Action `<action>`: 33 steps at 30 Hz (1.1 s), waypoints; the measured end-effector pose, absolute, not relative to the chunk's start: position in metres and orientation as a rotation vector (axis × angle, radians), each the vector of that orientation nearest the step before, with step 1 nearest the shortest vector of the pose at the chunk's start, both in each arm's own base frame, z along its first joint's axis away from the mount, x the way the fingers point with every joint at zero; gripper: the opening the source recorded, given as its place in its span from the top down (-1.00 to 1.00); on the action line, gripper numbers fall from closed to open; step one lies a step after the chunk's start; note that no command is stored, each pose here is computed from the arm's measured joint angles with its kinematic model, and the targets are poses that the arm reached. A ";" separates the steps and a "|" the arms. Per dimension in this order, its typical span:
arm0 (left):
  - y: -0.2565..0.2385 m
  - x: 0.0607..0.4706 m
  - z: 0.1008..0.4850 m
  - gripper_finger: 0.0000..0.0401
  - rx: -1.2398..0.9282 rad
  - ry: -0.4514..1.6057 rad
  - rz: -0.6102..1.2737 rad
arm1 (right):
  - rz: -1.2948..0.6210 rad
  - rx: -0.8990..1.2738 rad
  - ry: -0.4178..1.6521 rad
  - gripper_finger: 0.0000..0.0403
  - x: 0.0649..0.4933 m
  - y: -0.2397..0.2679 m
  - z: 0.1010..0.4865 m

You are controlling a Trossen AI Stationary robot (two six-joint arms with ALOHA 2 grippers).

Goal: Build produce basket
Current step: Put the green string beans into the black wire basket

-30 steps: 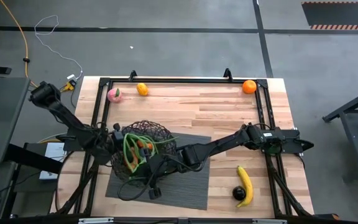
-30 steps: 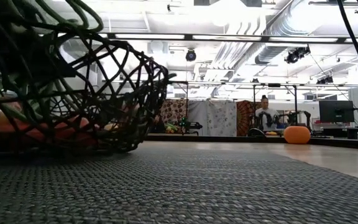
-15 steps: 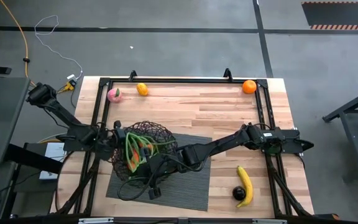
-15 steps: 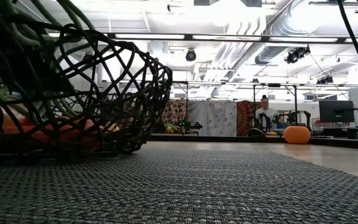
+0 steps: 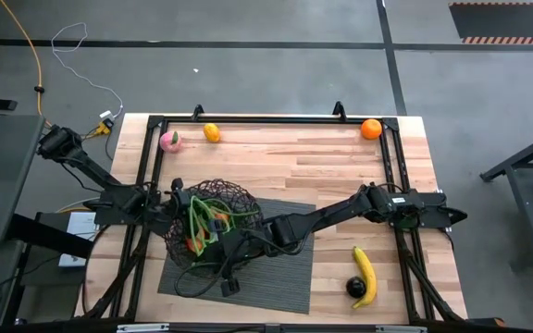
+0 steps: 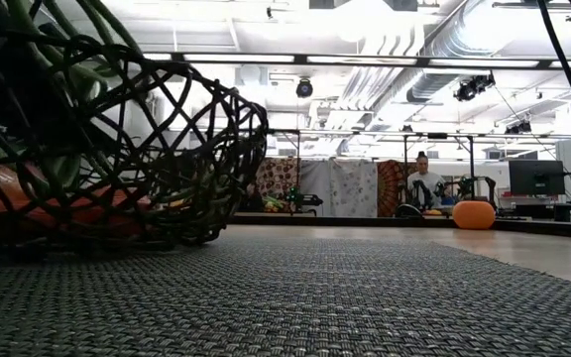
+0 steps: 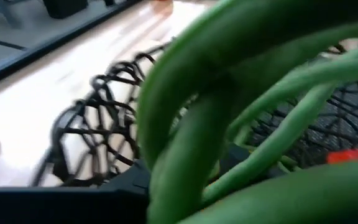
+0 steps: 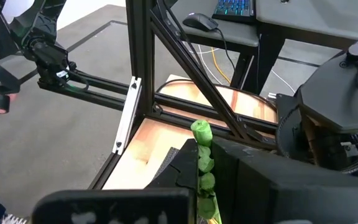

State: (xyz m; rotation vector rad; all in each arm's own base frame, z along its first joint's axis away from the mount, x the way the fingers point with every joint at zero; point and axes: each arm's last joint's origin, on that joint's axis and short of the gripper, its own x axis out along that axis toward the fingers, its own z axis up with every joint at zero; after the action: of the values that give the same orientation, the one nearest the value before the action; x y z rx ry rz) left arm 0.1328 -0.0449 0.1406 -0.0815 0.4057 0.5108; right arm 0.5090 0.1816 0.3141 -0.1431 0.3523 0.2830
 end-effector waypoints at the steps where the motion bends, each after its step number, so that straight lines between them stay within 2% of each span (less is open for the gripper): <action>1: -0.045 0.133 0.140 0.33 -0.089 0.416 0.490 | 0.283 -0.143 0.352 0.99 0.509 0.182 0.314; 6: -0.049 0.136 0.146 0.06 -0.106 0.480 0.404 | 0.283 -0.143 0.352 0.99 0.509 0.181 0.314; 10: -0.049 0.137 0.156 -0.06 -0.061 0.543 0.410 | 0.283 -0.142 0.352 0.99 0.509 0.181 0.314; 15: -0.048 0.137 0.166 -0.09 -0.041 0.669 0.355 | 0.283 -0.142 0.352 0.99 0.509 0.181 0.314; 27: -0.046 0.143 0.184 -0.10 0.027 0.715 0.301 | 0.253 -0.137 0.353 0.99 0.509 0.180 0.314; 33: -0.045 0.140 0.182 -0.10 0.030 0.760 0.290 | 0.184 -0.001 0.440 0.99 0.507 0.178 0.308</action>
State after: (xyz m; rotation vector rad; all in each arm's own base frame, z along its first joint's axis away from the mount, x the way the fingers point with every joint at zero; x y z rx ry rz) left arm 0.1404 -0.0448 0.1817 0.0298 0.7597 0.2900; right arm 0.5071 0.1779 0.3077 -0.0010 0.4398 0.1843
